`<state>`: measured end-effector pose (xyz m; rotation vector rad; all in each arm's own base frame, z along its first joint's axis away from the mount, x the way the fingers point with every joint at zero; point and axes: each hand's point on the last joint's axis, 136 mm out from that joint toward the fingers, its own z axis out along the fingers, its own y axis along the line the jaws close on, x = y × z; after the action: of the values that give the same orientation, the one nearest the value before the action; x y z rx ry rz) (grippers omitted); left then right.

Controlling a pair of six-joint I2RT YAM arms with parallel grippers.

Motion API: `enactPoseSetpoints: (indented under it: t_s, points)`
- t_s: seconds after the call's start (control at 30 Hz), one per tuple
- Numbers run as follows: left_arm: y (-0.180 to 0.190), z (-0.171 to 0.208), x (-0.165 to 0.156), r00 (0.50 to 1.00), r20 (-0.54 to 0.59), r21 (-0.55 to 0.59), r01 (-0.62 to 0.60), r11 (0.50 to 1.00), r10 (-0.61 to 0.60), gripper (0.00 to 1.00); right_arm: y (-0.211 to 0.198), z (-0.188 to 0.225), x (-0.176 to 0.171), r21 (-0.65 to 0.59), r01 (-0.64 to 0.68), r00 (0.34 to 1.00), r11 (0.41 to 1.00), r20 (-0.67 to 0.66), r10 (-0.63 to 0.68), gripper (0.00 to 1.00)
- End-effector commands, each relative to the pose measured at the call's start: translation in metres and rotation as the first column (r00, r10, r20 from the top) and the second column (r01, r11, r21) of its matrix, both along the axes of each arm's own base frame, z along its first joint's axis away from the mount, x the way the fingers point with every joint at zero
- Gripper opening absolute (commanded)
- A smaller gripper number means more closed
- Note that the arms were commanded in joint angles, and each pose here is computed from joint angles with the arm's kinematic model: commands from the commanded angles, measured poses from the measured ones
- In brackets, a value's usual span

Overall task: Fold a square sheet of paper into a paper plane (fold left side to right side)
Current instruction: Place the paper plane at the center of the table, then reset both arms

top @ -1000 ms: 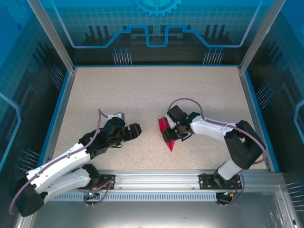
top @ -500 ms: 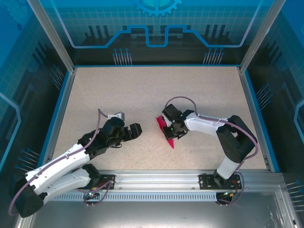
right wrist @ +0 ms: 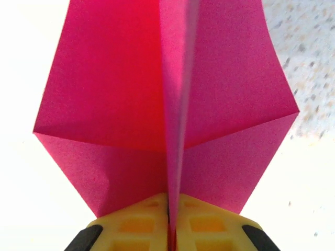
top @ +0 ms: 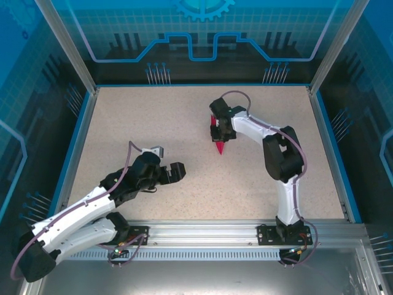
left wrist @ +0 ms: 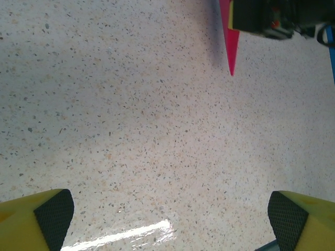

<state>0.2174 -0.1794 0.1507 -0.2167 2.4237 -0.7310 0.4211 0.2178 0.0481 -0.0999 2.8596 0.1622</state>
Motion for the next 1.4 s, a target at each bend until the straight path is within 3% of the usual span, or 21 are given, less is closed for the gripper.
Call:
enactPoseSetpoints:
  t_s: [0.0, 0.43, 0.63, 1.13, 1.27, 1.37]
  points:
    - [0.001, 0.005, -0.003, 1.0, 0.003, 0.0, 0.021, 1.0, -0.021, 0.99, -0.011, -0.011, 0.005, -0.043, 0.076, 0.994, 0.996, -0.07, -0.078, 0.1]
    - [0.003, 0.002, -0.001, 1.0, -0.004, 0.028, 0.013, 1.0, -0.013, 0.99, -0.007, -0.034, 0.008, -0.074, 0.063, 0.991, 0.995, -0.116, -0.072, 0.13]
    - [0.008, 0.0, 0.002, 1.0, -0.014, 0.066, -0.005, 0.998, 0.006, 0.99, -0.007, -0.029, 0.005, -0.082, 0.039, 0.993, 0.996, -0.112, -0.048, 0.21]
    - [0.031, 0.016, 0.038, 0.998, 0.002, 0.071, -0.06, 0.996, 0.06, 0.99, -0.023, 0.076, -0.02, -0.076, -0.012, 0.997, 0.997, 0.072, 0.017, 0.48]
    - [0.065, 0.02, 0.058, 0.986, 0.061, 0.131, -0.163, 0.978, 0.156, 0.99, -0.044, 0.122, -0.032, -0.038, -0.02, 0.972, 0.999, 0.234, 0.029, 0.61]
    - [0.105, 0.019, 0.072, 0.951, 0.143, 0.221, -0.3, 0.928, 0.273, 0.99, -0.075, 0.149, -0.045, -0.032, 0.005, 0.935, 0.999, 0.355, 0.007, 0.73]
